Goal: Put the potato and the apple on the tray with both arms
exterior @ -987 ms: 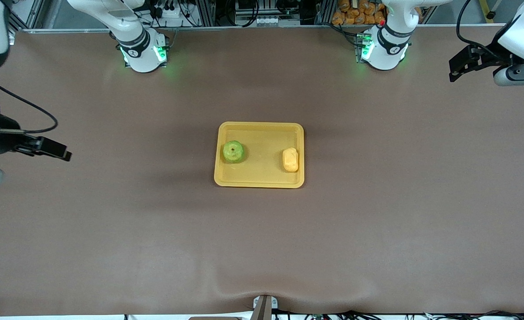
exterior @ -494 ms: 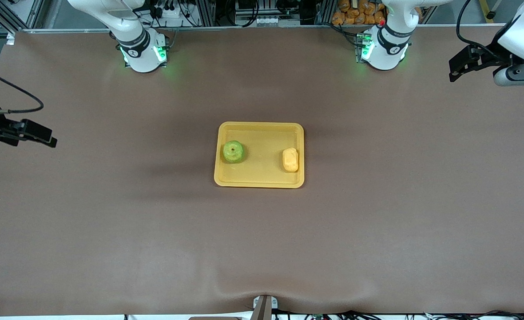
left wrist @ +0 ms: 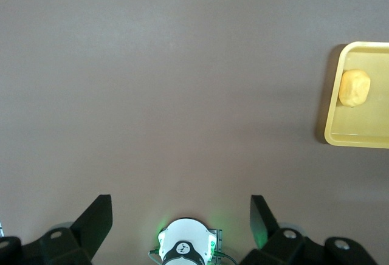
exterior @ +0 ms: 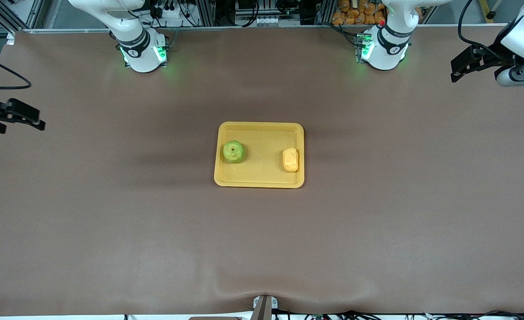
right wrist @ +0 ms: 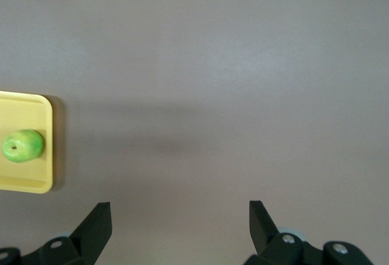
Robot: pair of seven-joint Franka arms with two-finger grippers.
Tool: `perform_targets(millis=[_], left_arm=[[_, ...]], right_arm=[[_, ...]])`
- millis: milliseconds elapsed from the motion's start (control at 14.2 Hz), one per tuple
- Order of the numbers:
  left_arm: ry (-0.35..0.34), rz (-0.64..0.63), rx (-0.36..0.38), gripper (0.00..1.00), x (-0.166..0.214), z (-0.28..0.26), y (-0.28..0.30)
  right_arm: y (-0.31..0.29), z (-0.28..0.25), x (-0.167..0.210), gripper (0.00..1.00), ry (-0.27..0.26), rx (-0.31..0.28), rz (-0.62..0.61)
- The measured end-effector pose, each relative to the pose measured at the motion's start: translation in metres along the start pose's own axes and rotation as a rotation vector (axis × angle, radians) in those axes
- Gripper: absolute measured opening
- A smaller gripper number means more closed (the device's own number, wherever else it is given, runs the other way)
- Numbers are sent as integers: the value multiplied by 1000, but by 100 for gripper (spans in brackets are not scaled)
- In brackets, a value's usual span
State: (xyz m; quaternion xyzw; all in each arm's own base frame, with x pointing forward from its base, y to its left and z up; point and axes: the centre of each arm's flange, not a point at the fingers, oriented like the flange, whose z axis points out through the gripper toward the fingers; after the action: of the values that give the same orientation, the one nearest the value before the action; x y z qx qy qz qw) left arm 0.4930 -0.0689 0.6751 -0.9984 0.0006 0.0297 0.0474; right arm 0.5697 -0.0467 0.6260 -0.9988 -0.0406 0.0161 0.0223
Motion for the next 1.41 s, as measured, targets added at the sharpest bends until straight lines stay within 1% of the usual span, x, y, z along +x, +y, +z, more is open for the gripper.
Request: perform_targets(millis=[282,423,635,705,846,917,1128,1410], left_arm=[[-16,-46,-14,100,0,6,2],[-21,-48,-15,100,1,9,2],[-18,-47,-15,100,4,16,3],[-13,-47,-16,100,5,18,3],[-5,-47,-17,100,7,20,4],[-2,-47,-17,100,7,21,4],[11,-40,-19,100,7,18,3],[21,-38,-20,100,5,15,-2]], right_arm=[[12,-16,-4,100,37,-6,2],[-1,-23,-5,100,49,-6,5],[-19,-25,-3,100,51,-6,49],[-21,-25,-3,100,49,-18,46],[-31,-26,-2,100,47,-65,24],[-37,-28,-1,100,50,-79,16],[-39,-38,-2,100,71,-88,14],[-36,-39,-3,100,67,-88,21]])
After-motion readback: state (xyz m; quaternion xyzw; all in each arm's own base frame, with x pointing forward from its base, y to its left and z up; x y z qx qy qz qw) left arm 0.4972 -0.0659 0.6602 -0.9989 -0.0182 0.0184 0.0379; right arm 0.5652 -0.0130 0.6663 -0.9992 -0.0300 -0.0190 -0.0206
